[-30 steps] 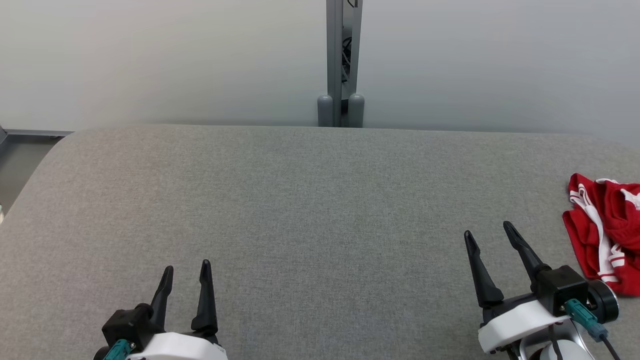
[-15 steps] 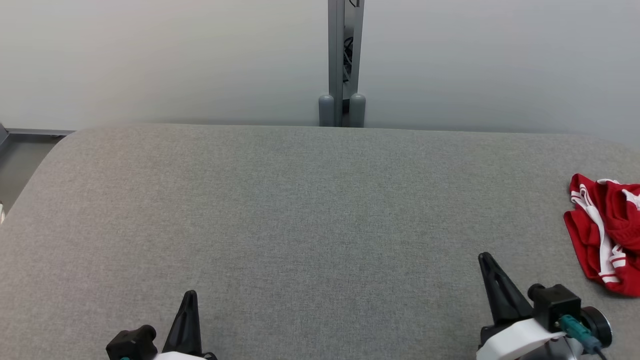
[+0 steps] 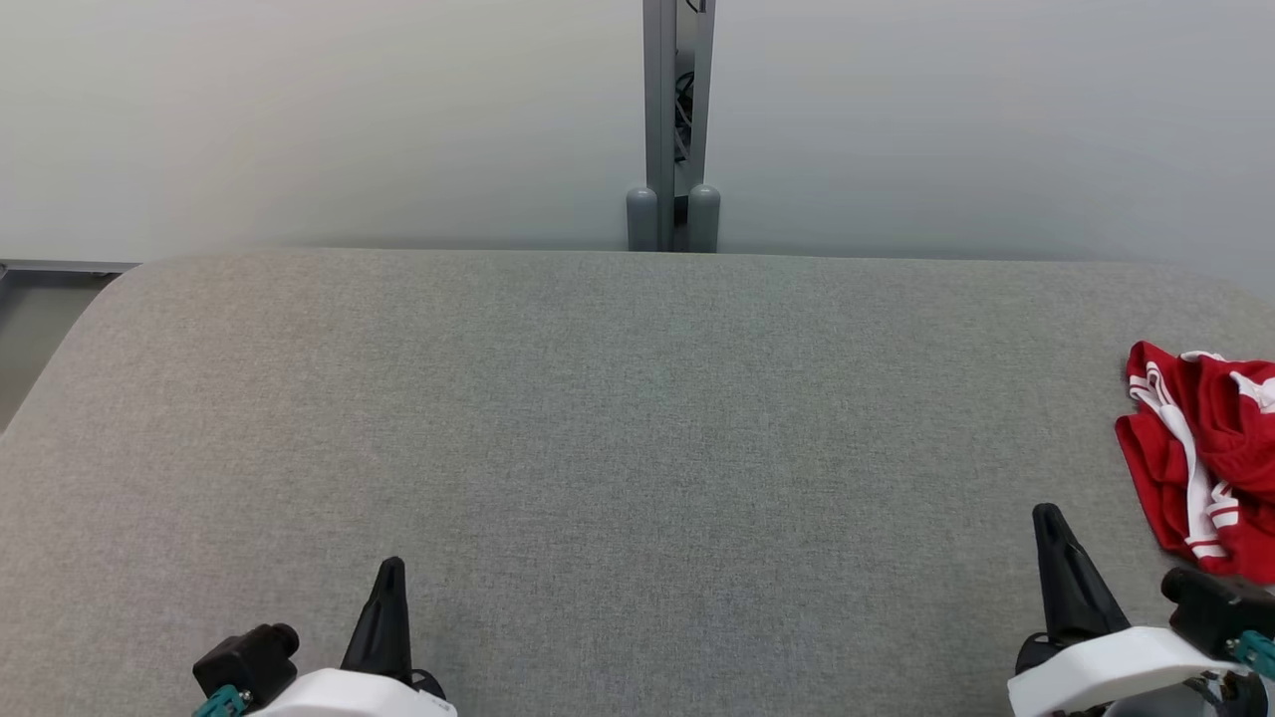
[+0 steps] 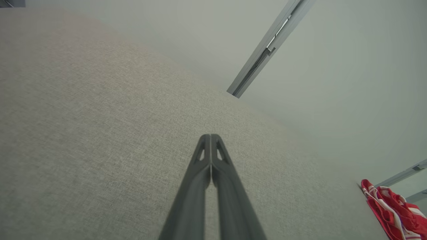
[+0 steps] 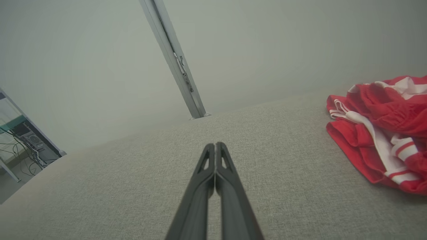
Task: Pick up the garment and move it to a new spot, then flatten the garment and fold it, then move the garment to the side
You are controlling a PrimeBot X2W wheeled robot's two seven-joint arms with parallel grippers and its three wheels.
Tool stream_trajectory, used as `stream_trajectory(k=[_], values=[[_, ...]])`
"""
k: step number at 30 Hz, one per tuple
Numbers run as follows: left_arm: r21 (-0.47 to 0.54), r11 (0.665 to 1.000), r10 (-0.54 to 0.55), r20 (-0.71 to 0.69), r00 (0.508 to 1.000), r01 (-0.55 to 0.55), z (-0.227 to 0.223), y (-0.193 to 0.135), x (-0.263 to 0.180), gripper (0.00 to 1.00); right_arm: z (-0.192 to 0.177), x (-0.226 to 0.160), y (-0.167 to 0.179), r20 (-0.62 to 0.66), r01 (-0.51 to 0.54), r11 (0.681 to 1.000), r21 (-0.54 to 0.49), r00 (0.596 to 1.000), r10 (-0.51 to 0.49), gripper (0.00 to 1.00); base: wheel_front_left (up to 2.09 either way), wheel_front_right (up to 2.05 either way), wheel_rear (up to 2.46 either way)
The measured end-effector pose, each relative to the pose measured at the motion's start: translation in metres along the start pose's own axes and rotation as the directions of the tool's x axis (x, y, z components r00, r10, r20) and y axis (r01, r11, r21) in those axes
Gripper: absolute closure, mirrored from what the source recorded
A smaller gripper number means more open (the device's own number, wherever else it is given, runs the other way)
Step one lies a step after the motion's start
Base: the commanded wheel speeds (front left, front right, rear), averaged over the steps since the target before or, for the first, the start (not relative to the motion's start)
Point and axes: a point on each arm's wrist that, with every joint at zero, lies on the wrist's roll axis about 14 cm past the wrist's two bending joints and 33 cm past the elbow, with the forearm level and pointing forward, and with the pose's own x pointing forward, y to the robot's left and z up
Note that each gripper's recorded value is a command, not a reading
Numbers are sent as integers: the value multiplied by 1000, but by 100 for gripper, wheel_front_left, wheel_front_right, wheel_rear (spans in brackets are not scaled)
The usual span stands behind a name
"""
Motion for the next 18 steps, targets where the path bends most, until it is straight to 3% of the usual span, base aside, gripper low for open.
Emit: stream_trajectory(k=[8, 18], values=[[-111, 994, -20, -18, 1000, 18, -1, -8, 6, 100, 6, -5, -17, 9, 60, 987, 150, 998, -62, 100, 0, 0, 0], [-238, 970, -54, -37, 998, 44, 0, -20, 14, 100, 12, -14, -37, 16, 120, 941, 317, 991, -132, 100, 0, 0, 0]])
